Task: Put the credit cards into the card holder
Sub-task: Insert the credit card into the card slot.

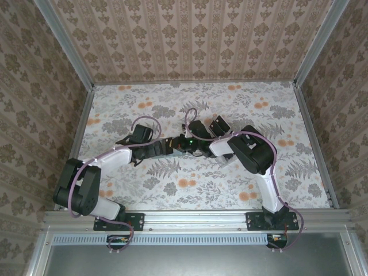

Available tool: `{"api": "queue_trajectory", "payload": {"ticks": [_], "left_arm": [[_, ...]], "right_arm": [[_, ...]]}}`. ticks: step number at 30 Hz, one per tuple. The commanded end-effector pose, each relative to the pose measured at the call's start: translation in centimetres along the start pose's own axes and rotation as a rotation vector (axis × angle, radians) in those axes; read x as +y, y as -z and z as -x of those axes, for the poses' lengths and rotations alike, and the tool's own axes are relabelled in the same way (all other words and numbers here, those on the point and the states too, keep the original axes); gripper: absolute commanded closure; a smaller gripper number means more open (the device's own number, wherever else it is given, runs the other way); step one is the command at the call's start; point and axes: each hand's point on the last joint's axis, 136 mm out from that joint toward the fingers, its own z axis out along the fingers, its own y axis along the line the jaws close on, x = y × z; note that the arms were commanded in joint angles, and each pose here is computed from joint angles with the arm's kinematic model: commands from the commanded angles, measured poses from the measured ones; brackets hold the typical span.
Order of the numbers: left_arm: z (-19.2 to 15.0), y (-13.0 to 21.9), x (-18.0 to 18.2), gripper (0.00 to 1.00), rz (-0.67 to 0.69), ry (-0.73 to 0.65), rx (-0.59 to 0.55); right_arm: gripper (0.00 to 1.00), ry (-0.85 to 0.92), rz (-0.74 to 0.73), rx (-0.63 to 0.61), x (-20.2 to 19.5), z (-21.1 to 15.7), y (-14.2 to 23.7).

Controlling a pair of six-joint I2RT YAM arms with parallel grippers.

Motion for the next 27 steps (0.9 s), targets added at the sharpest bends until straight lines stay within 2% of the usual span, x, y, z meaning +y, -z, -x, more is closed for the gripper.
{"api": "queue_trajectory", "payload": {"ticks": [1, 4, 6, 10, 14, 17, 18, 21, 24, 27], "left_arm": [[-0.3, -0.2, 0.4, 0.00, 0.008, 0.022, 0.016], [-0.1, -0.1, 0.7, 0.00, 0.011, 0.037, 0.011], [0.0, -0.1, 1.1, 0.00, 0.015, 0.048, 0.010], [0.3, -0.1, 1.9, 0.00, 0.025, 0.064, 0.012], [0.2, -0.4, 2.9, 0.00, 0.046, 0.081, 0.024], [0.0, -0.7, 3.6, 0.00, 0.067, 0.083, 0.035], [-0.2, -0.7, 3.8, 0.00, 0.074, 0.083, 0.039], [-0.4, -0.9, 4.4, 0.00, 0.098, 0.081, 0.046], [-0.7, -1.0, 5.1, 0.00, 0.131, 0.084, 0.053], [-0.9, -1.0, 5.6, 0.00, 0.160, 0.087, 0.060]], "right_arm": [[0.73, 0.000, -0.155, 0.098, -2.6, -2.3, 0.5], [0.60, 0.049, -0.178, 0.111, -1.1, -1.5, 1.3], [0.55, 0.079, -0.187, 0.118, -0.2, -1.0, 1.8], [0.51, 0.129, -0.194, 0.128, 1.5, 0.1, 2.7], [0.51, 0.168, -0.235, 0.120, 2.0, 0.9, 3.5], [0.60, 0.184, -0.291, 0.126, 1.4, 1.2, 3.8], [0.68, 0.185, -0.316, 0.128, 1.0, 1.3, 3.8], [0.84, 0.191, -0.360, 0.135, 0.0, 1.3, 3.7], [0.91, 0.192, -0.378, 0.148, -0.6, 1.3, 3.2], [0.94, 0.191, -0.392, 0.160, -1.0, 1.3, 2.7]]}}
